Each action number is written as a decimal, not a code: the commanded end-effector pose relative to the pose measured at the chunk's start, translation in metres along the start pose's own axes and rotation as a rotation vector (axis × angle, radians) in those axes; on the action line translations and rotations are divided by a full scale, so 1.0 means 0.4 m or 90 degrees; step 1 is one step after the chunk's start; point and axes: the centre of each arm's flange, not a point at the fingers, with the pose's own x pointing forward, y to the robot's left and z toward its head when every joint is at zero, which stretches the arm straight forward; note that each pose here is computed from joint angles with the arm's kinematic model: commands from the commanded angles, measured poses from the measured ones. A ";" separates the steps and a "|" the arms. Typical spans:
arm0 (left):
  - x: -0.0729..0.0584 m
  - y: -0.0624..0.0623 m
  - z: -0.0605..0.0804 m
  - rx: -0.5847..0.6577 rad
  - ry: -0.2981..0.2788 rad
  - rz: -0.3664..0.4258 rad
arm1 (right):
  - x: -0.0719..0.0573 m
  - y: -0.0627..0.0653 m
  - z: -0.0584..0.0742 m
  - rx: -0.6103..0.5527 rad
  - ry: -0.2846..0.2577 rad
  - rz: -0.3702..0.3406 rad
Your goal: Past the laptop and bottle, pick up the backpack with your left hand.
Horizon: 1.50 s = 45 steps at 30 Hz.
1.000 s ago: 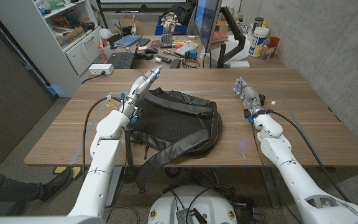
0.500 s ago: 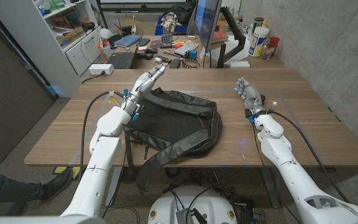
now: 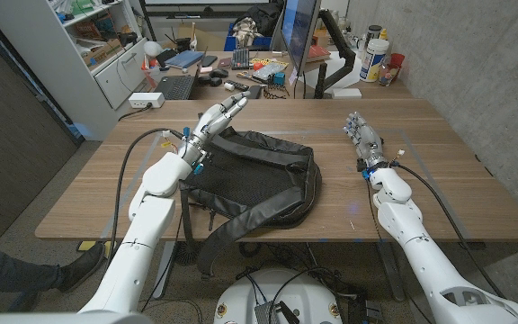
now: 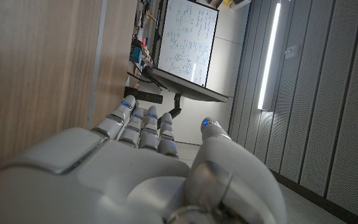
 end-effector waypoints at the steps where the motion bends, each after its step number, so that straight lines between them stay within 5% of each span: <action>1: -0.012 -0.016 0.027 0.021 -0.026 -0.017 | -0.001 0.007 -0.002 0.007 -0.007 -0.005; 19: -0.029 -0.037 0.066 0.057 -0.062 -0.040 | -0.001 0.009 0.002 0.009 -0.016 -0.011; 45: -0.037 -0.081 0.134 0.215 -0.109 -0.074 | -0.002 0.002 0.003 0.015 -0.017 -0.009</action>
